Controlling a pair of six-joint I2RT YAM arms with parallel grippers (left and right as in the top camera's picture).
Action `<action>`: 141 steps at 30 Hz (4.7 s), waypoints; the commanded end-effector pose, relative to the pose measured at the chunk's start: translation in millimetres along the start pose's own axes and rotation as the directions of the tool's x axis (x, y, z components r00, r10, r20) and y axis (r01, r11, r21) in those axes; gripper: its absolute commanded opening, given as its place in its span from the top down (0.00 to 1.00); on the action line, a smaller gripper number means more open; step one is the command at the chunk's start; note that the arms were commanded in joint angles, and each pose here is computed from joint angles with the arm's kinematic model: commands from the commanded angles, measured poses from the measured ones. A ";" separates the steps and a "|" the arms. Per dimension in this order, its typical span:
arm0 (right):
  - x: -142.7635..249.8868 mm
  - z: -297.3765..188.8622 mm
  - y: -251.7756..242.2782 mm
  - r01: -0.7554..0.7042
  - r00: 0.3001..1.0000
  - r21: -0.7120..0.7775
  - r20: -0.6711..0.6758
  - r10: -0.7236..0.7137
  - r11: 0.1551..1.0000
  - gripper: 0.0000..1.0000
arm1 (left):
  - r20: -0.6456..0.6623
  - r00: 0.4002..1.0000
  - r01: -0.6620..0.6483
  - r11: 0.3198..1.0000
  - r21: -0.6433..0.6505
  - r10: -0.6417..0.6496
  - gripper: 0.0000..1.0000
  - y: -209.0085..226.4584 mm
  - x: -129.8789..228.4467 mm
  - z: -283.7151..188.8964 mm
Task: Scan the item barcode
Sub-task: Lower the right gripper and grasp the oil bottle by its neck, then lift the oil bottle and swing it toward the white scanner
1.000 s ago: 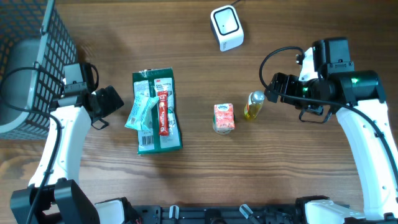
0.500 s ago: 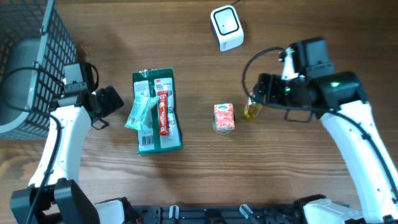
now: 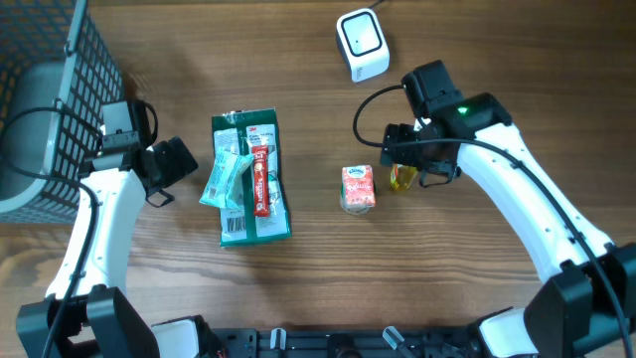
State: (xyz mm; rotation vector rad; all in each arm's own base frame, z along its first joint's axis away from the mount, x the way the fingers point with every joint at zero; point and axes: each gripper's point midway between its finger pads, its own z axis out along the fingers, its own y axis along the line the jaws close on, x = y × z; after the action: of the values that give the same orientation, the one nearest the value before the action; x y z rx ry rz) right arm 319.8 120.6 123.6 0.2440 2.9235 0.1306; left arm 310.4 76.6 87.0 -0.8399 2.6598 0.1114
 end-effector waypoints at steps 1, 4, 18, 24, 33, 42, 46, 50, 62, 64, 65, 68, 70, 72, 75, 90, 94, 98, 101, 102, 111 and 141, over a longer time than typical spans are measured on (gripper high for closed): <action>0.6 6.0 -3.1 -0.016 1.000 0.031 -0.006 0.017 0.999 0.16 | 0.029 1.000 0.007 1.000 0.017 -0.007 0.00 -1.9 -8.3 -7.8; 0.8 6.2 -3.3 -0.016 1.000 0.032 -0.007 0.016 0.999 0.16 | 0.029 1.000 0.007 1.000 0.017 -0.007 0.00 -1.9 -8.3 -7.8; 1.2 11.3 -7.4 -0.016 1.000 0.050 0.001 0.016 0.999 0.20 | 0.029 1.000 0.007 1.000 0.017 -0.007 0.00 -1.9 -8.3 -7.8; 6.1 24.7 -10.0 -0.017 1.000 0.051 -0.002 0.017 0.999 0.20 | 0.029 1.000 0.007 1.000 0.017 -0.007 0.00 -1.9 -8.3 -7.8; 3.1 24.8 -8.2 -0.017 1.000 0.043 0.010 0.017 0.999 0.25 | 0.029 1.000 0.007 1.000 0.017 -0.007 0.00 -1.9 -8.3 -7.8; 1.5 24.8 -7.2 -0.017 1.000 0.039 0.017 0.017 0.999 0.34 | 0.029 1.000 0.007 1.000 0.017 -0.007 0.00 -1.9 -8.3 -7.8; -2.8 24.8 -4.7 -0.045 0.998 0.028 0.035 0.044 0.999 0.46 | 0.029 1.000 0.007 1.000 0.017 -0.007 0.00 -1.9 -8.3 -7.8; -2.8 24.8 -4.7 -0.044 0.998 0.028 0.035 0.043 0.999 0.53 | 0.029 1.000 0.007 1.000 0.017 -0.007 0.00 -1.9 -8.3 -7.8; -2.4 24.8 -5.0 -0.040 0.999 0.029 0.033 0.039 0.999 0.41 | 0.029 1.000 0.007 1.000 0.017 -0.007 0.00 -1.9 -8.3 -7.8; -2.4 24.8 -5.0 -0.040 0.999 0.029 0.033 0.039 0.999 0.41 | 0.029 1.000 0.007 1.000 0.017 -0.007 0.00 -1.9 -8.3 -7.8; -2.4 24.8 -5.0 -0.039 0.999 0.029 0.033 0.039 0.999 0.41 | 0.029 1.000 0.007 1.000 0.017 -0.007 0.00 -1.9 -8.3 -7.8; -2.2 24.8 -5.0 -0.040 0.999 0.029 0.032 0.039 0.999 0.41 | 0.029 1.000 0.007 1.000 0.017 -0.007 0.00 -1.9 -8.3 -7.8; -2.4 24.8 -4.9 -0.040 0.999 0.029 0.033 0.039 0.999 0.41 | 0.029 1.000 0.007 1.000 0.017 -0.007 0.00 -1.9 -8.3 -7.8; -2.2 24.8 -5.0 -0.039 0.999 0.029 0.032 0.038 0.999 0.41 | 0.029 1.000 0.007 1.000 0.017 -0.007 0.00 -1.9 -8.3 -7.8; 0.3 24.8 -6.5 -0.030 0.999 0.036 0.022 0.029 0.999 0.41 | 0.029 1.000 0.007 1.000 0.017 -0.007 0.00 -1.9 -8.3 -7.8; 1.9 24.9 -7.5 -0.014 1.000 0.040 0.015 0.013 0.999 0.38 | 0.029 1.000 0.007 1.000 0.017 -0.007 0.00 -1.9 -8.3 -7.8; 3.7 24.9 -8.5 -0.013 1.000 0.045 0.008 0.013 0.999 0.43 | 0.029 1.000 0.007 1.000 0.017 -0.007 0.00 -1.9 -8.3 -7.8; 3.9 25.2 -8.8 -0.010 1.000 0.045 0.007 0.010 0.999 0.43 | 0.029 1.000 0.007 1.000 0.017 -0.007 0.00 -1.9 -8.3 -7.8; 6.6 28.6 -10.3 -0.004 1.000 0.050 -0.001 0.004 0.999 0.43 | 0.029 1.000 0.007 1.000 0.017 -0.007 0.00 -1.9 -8.3 -7.8; 7.0 29.8 -10.5 -0.005 1.000 0.050 -0.001 0.005 0.999 0.43 | 0.029 1.000 0.007 1.000 0.017 -0.007 0.00 -1.9 -8.3 -7.8; 5.7 29.8 -7.9 0.012 1.000 0.037 0.002 -0.012 0.999 0.62 | 0.029 1.000 0.007 1.000 0.017 -0.007 0.00 -1.9 -8.3 -7.8; 33.7 -201.2 43.1 0.315 0.948 -0.903 0.284 -0.145 0.291 0.96 | 0.029 1.000 0.007 1.000 0.017 -0.007 0.00 -1.9 -8.3 -7.8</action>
State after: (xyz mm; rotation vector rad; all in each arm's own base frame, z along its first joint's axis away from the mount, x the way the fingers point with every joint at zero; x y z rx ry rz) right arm 264.0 147.9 293.7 -0.2923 2.2621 1.5070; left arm 310.4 76.6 87.0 -0.8399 2.6598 0.1114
